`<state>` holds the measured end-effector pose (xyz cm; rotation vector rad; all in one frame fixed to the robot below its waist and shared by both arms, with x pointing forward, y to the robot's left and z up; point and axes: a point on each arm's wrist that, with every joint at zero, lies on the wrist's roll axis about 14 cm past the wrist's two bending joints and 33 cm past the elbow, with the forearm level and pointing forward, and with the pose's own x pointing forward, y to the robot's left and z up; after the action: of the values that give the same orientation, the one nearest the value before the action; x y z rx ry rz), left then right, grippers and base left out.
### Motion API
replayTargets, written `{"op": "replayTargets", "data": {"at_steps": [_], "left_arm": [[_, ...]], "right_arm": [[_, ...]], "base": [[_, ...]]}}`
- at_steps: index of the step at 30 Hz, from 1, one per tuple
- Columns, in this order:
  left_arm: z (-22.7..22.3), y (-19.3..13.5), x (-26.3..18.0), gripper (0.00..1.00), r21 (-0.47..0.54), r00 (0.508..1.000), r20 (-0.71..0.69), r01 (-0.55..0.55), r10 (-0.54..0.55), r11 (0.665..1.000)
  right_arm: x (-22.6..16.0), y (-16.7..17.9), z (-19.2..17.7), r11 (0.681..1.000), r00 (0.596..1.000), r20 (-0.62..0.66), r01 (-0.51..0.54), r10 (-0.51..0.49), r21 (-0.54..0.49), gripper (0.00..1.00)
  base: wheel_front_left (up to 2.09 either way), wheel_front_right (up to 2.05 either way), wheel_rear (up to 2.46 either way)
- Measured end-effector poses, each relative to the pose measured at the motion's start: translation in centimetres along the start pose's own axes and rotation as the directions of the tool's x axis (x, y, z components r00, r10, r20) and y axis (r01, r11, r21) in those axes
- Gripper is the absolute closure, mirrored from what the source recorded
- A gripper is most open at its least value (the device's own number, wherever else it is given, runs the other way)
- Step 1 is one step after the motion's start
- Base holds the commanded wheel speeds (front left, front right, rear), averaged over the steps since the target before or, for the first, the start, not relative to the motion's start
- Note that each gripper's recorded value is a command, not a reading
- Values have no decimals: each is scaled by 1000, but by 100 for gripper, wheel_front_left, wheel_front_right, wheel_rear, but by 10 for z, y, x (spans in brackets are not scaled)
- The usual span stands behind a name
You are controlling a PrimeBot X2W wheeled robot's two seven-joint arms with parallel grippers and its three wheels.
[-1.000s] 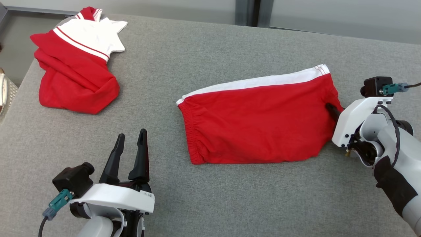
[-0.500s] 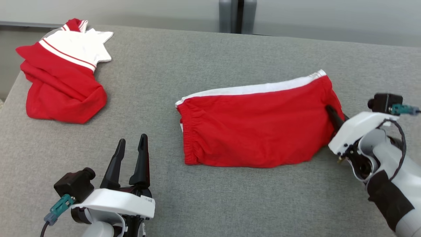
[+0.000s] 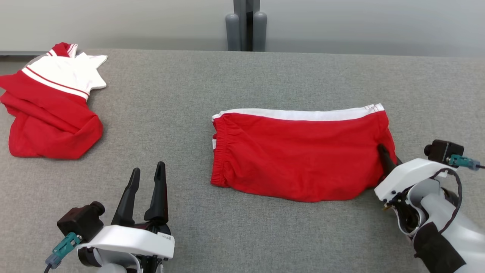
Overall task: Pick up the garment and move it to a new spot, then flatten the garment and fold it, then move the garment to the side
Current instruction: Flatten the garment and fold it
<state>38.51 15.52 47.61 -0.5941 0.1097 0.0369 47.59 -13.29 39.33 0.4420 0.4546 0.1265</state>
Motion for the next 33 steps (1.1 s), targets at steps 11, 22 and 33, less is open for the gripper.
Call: {"op": "replayTargets", "data": {"at_steps": [11,22,33], "left_arm": [[1,-5,-7,0,7,1000,1,14,-14,1000],[3,-12,-13,0,11,999,4,39,-39,999],[4,-18,-13,0,54,998,4,59,-59,997]], "right_arm": [[-14,-2,-3,1000,1000,22,22,-22,20,44],[-31,-25,16,997,995,70,67,-64,-43,0],[-62,-39,70,982,962,271,85,-37,-168,0]], "base": [[0,0,0],[0,0,0],[0,0,0]]}}
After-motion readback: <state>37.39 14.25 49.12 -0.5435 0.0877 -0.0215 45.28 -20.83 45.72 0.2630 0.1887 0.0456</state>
